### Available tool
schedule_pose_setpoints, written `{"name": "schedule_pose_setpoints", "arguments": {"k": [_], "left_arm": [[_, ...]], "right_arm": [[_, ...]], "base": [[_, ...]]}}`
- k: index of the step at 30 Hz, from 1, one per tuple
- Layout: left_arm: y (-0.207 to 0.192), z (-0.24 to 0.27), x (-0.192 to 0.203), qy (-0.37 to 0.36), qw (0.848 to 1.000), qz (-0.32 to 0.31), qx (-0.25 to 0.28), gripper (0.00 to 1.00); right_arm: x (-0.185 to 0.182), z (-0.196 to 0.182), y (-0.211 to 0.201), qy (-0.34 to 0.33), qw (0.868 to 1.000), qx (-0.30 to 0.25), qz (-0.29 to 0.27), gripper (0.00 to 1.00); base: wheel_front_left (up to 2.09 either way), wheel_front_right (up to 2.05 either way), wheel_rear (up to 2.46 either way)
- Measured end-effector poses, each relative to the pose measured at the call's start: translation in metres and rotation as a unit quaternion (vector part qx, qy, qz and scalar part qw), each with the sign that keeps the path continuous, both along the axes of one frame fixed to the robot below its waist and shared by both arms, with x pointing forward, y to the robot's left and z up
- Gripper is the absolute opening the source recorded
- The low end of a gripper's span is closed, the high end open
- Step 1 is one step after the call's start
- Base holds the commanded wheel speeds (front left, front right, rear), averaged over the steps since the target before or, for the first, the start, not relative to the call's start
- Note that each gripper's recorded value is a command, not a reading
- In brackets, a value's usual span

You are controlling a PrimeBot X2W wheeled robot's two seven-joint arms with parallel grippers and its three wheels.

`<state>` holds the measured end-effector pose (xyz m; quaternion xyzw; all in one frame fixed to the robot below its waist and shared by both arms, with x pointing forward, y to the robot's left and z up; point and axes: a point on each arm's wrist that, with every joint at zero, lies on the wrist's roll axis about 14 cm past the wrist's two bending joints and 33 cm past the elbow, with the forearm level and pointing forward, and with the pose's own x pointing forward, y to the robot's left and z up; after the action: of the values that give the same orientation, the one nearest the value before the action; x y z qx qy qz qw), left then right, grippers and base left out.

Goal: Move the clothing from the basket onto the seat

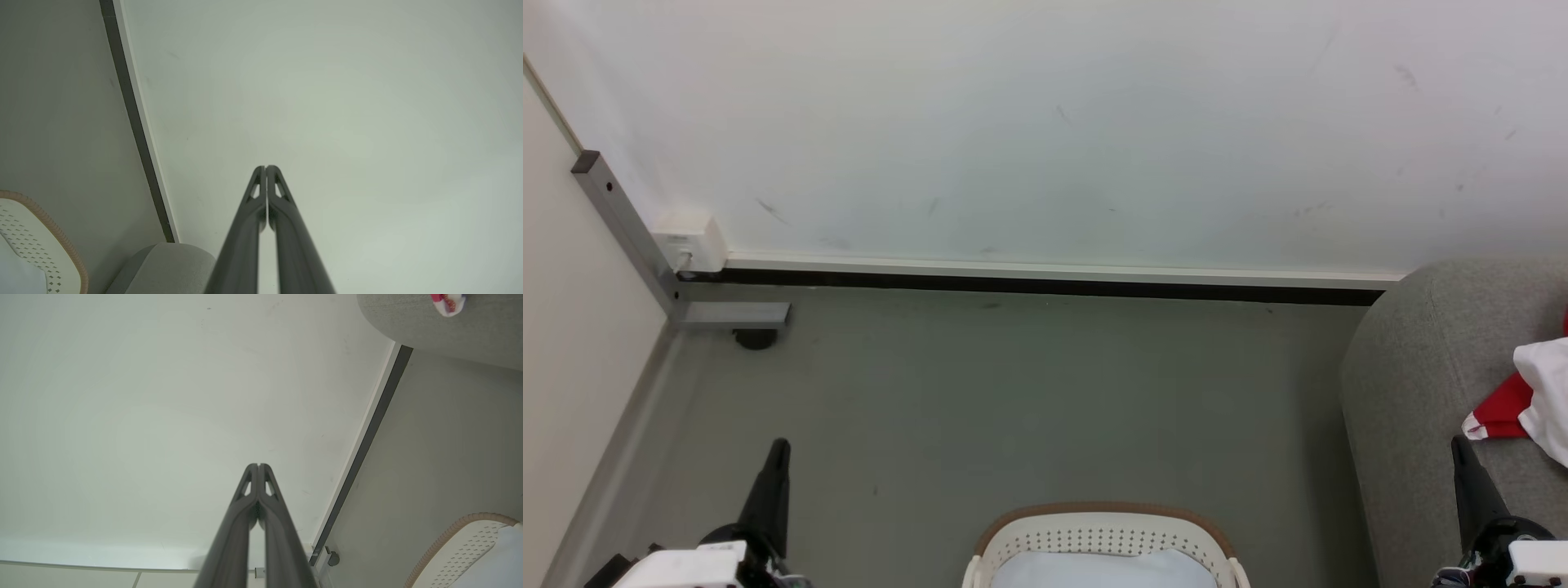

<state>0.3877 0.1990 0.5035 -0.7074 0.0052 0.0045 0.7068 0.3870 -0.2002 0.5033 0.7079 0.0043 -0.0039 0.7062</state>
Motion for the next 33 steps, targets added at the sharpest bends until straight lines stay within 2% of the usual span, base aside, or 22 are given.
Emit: {"name": "schedule_pose_setpoints", "arguments": {"k": [33], "left_arm": [[0.0000, 0.0000, 0.0000, 0.000, 1.000, 0.000, 0.000, 0.00]], "right_arm": [[0.0000, 0.0000, 0.0000, 0.000, 1.000, 0.001, 0.000, 0.00]], "base": [[0.00, 0.00, 0.00]]}}
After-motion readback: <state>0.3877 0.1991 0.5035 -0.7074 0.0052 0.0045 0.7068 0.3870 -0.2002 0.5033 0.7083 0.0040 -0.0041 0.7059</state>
